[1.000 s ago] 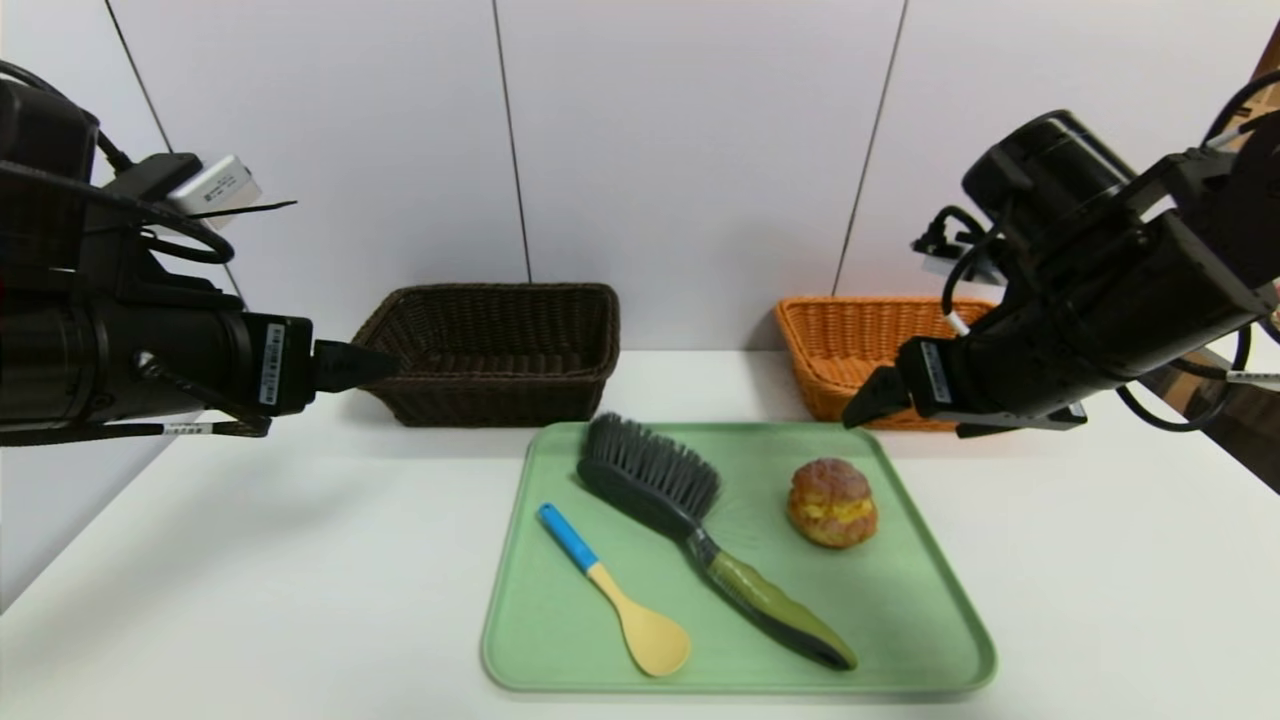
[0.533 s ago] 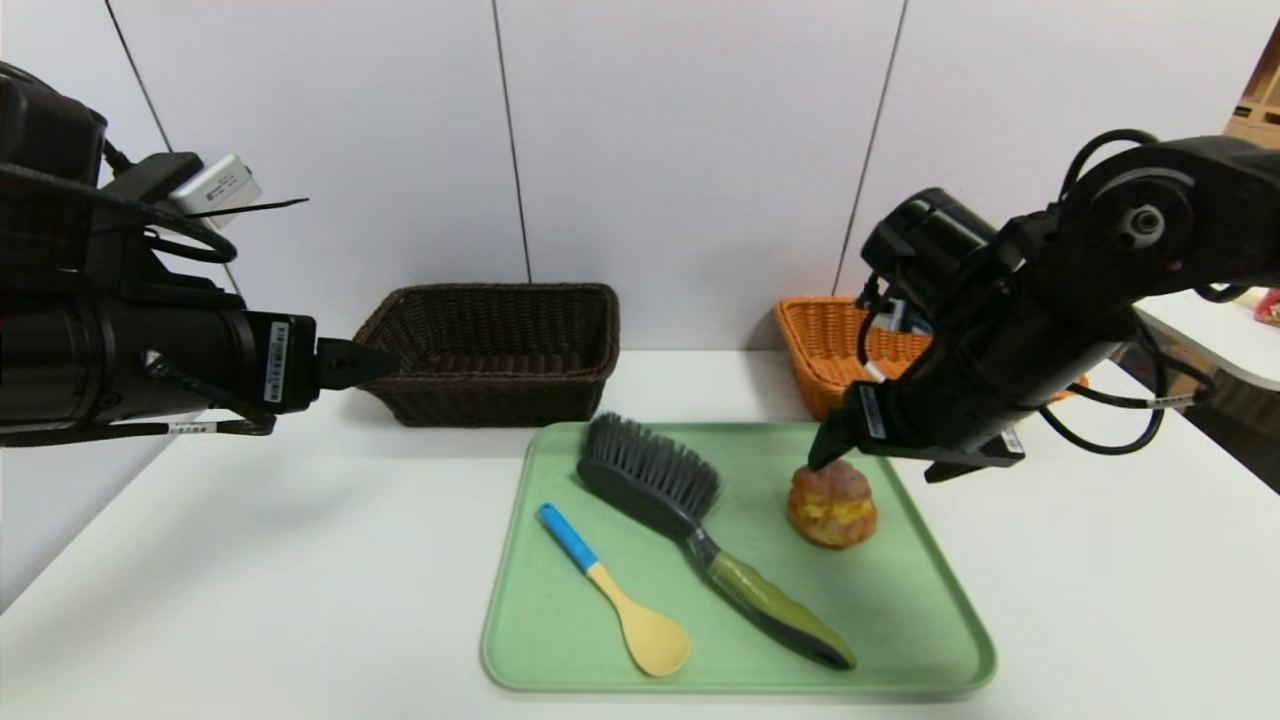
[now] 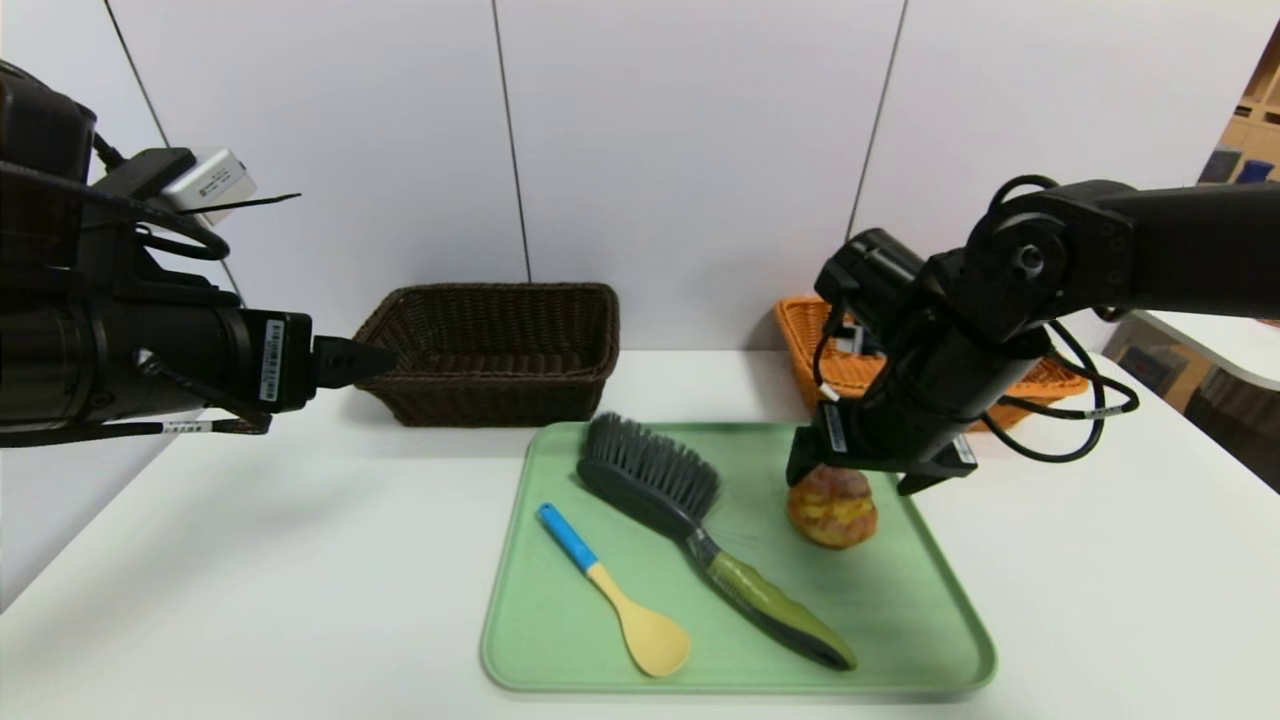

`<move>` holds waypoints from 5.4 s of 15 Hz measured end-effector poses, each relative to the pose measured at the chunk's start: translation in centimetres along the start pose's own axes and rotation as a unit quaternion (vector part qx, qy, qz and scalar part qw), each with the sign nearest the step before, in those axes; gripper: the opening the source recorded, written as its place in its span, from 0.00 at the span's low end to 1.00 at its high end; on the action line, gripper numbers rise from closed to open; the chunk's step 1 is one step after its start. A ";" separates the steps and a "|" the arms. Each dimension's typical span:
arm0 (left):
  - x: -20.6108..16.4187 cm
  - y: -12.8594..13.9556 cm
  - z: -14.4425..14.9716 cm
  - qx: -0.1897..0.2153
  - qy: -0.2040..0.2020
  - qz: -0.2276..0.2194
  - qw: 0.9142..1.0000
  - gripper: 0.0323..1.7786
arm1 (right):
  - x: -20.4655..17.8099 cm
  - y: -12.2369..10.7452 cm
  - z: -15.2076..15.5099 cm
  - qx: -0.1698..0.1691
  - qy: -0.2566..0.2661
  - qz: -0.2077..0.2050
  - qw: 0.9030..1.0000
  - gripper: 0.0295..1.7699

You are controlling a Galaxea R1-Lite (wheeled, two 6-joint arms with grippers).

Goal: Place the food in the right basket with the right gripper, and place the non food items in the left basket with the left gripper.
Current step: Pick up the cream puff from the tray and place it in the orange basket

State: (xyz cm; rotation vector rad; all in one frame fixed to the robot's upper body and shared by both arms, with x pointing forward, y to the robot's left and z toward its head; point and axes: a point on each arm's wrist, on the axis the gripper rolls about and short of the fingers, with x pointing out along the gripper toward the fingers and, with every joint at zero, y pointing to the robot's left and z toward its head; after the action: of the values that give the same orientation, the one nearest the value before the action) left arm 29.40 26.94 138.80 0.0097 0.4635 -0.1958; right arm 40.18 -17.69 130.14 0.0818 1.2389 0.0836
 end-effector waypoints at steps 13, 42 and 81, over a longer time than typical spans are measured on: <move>0.2 0.0 -0.1 0.001 0.003 0.000 1.000 0.95 | 3.2 0.7 0.7 -0.006 0.030 -0.015 0.999 0.96; 0.1 -0.1 0.4 0.001 -0.003 -0.002 1.000 0.95 | 3.7 1.0 0.3 -0.030 0.052 -0.018 0.998 0.46; 0.7 -0.1 -1.6 0.003 0.031 -0.003 1.000 0.95 | 3.6 -13.0 12.4 0.180 -0.185 0.089 0.962 0.58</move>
State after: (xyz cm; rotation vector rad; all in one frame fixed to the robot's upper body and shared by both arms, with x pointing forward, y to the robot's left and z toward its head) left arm 29.28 26.77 137.06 0.0204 0.5253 -0.2024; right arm 53.34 -30.40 129.35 0.5047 0.8575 -0.0033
